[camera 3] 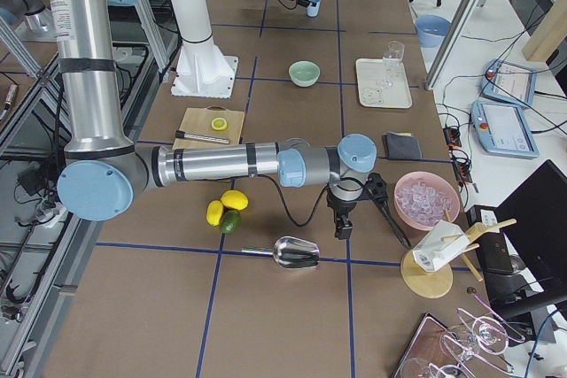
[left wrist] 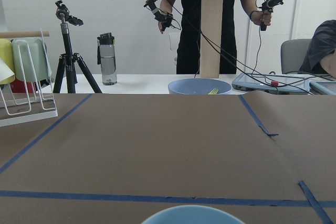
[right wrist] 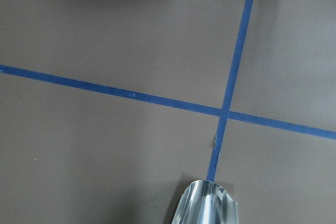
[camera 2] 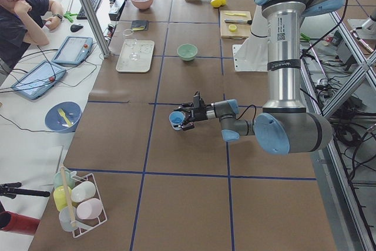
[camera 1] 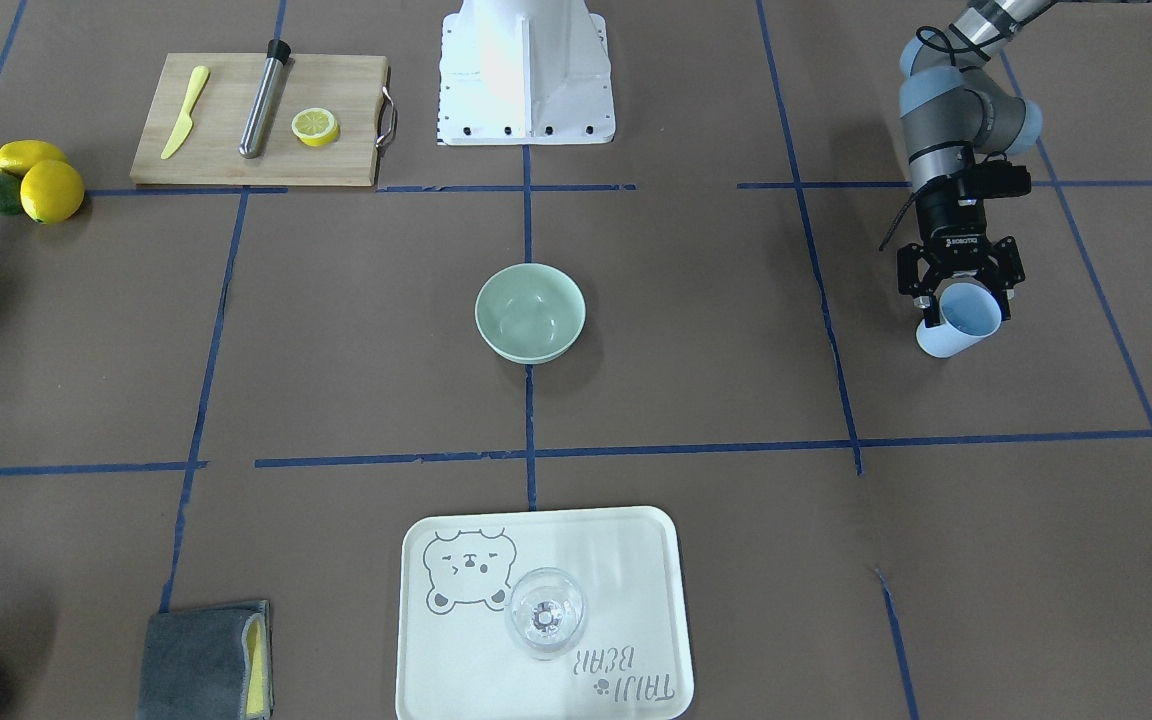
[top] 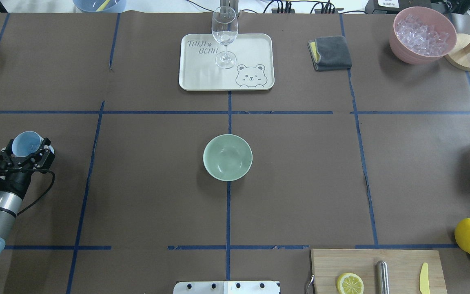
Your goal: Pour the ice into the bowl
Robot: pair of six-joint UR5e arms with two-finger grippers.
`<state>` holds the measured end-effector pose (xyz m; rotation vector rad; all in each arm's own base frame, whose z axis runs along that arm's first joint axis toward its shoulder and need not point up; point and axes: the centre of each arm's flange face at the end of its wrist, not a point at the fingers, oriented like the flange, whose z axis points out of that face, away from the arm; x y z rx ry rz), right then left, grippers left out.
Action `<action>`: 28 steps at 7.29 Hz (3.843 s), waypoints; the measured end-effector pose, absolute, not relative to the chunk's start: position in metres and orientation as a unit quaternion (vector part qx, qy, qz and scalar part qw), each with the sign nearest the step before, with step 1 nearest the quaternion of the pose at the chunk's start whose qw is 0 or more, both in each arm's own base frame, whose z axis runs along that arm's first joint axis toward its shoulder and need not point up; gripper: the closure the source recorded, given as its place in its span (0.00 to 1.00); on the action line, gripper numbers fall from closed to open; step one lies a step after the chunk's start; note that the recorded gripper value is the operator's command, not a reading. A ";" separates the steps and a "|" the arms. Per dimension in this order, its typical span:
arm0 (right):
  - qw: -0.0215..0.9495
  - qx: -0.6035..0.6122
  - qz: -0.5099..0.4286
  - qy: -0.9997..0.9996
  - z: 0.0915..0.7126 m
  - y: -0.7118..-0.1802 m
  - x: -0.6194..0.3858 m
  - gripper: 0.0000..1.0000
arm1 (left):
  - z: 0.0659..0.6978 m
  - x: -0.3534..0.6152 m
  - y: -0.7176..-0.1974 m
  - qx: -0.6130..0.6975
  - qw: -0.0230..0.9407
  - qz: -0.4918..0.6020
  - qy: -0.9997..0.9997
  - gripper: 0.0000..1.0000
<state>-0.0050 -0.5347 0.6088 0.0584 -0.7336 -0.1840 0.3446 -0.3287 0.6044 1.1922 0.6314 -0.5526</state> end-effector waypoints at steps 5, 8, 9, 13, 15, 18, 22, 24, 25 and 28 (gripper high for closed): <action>0.929 0.028 -0.087 -0.358 0.608 -0.536 -0.005 0.00 | 0.628 0.367 -0.325 0.549 0.749 -0.247 0.275 0.00; 0.929 0.027 -0.086 -0.358 0.608 -0.535 -0.005 0.00 | 0.635 0.367 -0.325 0.554 0.746 -0.252 0.269 0.22; 0.929 0.027 -0.086 -0.358 0.608 -0.535 -0.005 0.00 | 0.633 0.368 -0.326 0.556 0.744 -0.254 0.269 0.63; 0.929 0.028 -0.086 -0.358 0.608 -0.536 -0.004 0.00 | 0.617 0.370 -0.327 0.560 0.732 -0.263 0.285 0.92; 0.930 0.027 -0.086 -0.357 0.610 -0.535 -0.004 0.00 | 0.588 0.365 -0.325 0.573 0.724 -0.238 0.302 0.98; 0.930 0.021 -0.085 -0.357 0.617 -0.533 -0.004 0.00 | 0.525 0.378 -0.325 0.607 0.701 -0.145 0.345 0.88; 0.932 0.011 -0.076 -0.355 0.630 -0.525 0.004 0.00 | 0.404 0.456 -0.345 0.637 0.672 -0.096 0.365 1.00; 0.932 0.006 -0.067 -0.355 0.639 -0.517 0.011 0.00 | 0.361 0.490 -0.352 0.653 0.687 -0.051 0.316 1.00; 0.933 0.004 -0.062 -0.354 0.642 -0.514 0.014 0.00 | 0.335 0.506 -0.357 0.665 0.695 -0.023 0.274 1.00; 0.936 -0.003 -0.052 -0.349 0.650 -0.510 0.020 0.00 | 0.252 0.553 -0.361 0.674 0.718 0.032 0.169 1.00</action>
